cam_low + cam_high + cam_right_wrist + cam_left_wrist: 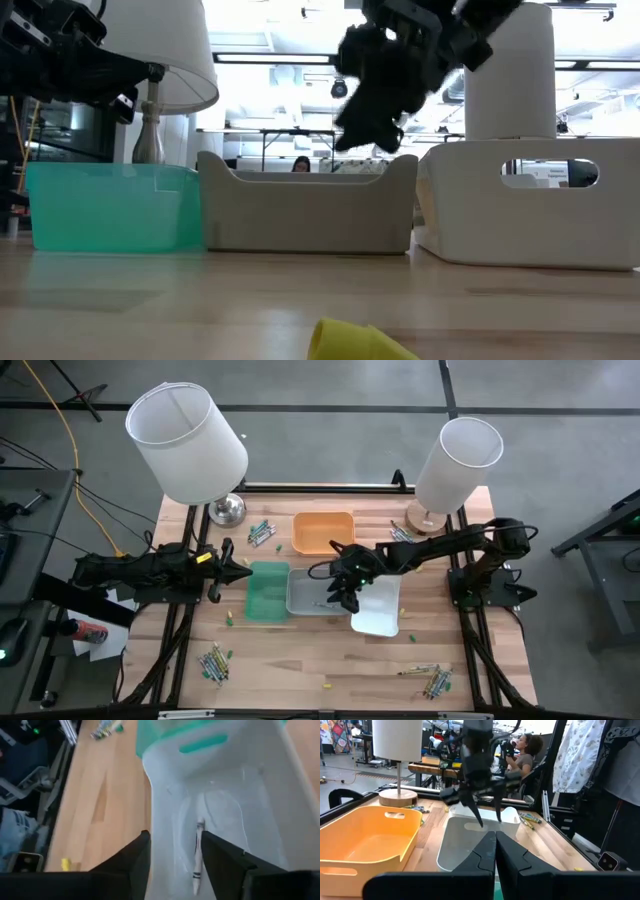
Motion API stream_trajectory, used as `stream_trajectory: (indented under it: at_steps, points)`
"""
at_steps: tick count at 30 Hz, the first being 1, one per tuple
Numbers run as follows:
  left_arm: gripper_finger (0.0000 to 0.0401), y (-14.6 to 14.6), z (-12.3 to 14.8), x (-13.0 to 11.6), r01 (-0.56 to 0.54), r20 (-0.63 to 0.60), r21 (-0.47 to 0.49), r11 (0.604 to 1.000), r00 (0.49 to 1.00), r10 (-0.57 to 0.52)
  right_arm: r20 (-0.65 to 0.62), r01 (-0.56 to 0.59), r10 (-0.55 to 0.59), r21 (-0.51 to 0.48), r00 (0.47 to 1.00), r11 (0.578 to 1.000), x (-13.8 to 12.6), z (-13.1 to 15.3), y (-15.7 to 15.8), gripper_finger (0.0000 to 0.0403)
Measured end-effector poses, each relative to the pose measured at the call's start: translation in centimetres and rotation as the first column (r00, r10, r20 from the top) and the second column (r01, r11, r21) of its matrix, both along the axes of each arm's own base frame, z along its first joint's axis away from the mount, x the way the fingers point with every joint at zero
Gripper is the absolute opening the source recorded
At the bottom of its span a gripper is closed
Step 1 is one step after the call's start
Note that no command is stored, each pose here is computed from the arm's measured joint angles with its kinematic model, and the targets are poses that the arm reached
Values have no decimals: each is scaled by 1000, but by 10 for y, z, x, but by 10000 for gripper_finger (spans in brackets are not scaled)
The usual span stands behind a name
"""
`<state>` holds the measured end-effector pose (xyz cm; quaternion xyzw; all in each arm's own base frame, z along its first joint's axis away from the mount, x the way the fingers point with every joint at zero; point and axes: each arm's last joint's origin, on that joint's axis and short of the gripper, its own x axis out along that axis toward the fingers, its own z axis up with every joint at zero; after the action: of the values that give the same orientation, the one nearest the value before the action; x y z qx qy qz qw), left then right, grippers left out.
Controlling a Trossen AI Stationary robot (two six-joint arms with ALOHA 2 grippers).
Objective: Sort crayons
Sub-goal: Put the white crayon into the gray bin
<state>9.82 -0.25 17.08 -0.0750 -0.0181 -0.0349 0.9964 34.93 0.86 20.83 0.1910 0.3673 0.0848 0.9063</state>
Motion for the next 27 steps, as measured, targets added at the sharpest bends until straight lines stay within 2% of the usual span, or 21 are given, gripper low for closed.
stream_trajectory:
  at_steps: [2, 7, 11, 14, 19, 23, 27]
  points:
    - [0, 1, 6, 0, -26, 65, -33, 999, 997, 28, 4, 2, -2, -25, 1000, 1000, 2, 19, -8, 176]
    - [0, 7, 25, -3, -156, 229, -237, 959, 950, 212, -23, 9, -13, -161, 1000, 987, -9, 68, -28, 178]
    - [0, 7, 33, 2, -188, 164, -259, 947, 958, 235, 2, 89, -91, -263, 996, 961, -35, 100, -43, 179]
    - [0, 7, 48, 14, -214, 73, -232, 949, 969, 236, 36, 179, -177, -313, 984, 933, -60, 117, -54, 179]
    - [0, 7, 86, 49, -248, -135, -72, 966, 962, 237, 118, 342, -322, -301, 940, 890, -99, 134, -65, 179]
    - [0, 8, 121, 77, -294, -289, 6, 956, 915, 283, 174, 410, -374, -273, 911, 870, -126, 143, -64, 179]
    - [0, 13, 141, 97, -320, -430, 85, 944, 843, 324, 200, 448, -407, -249, 891, 859, -147, 139, -58, 179]
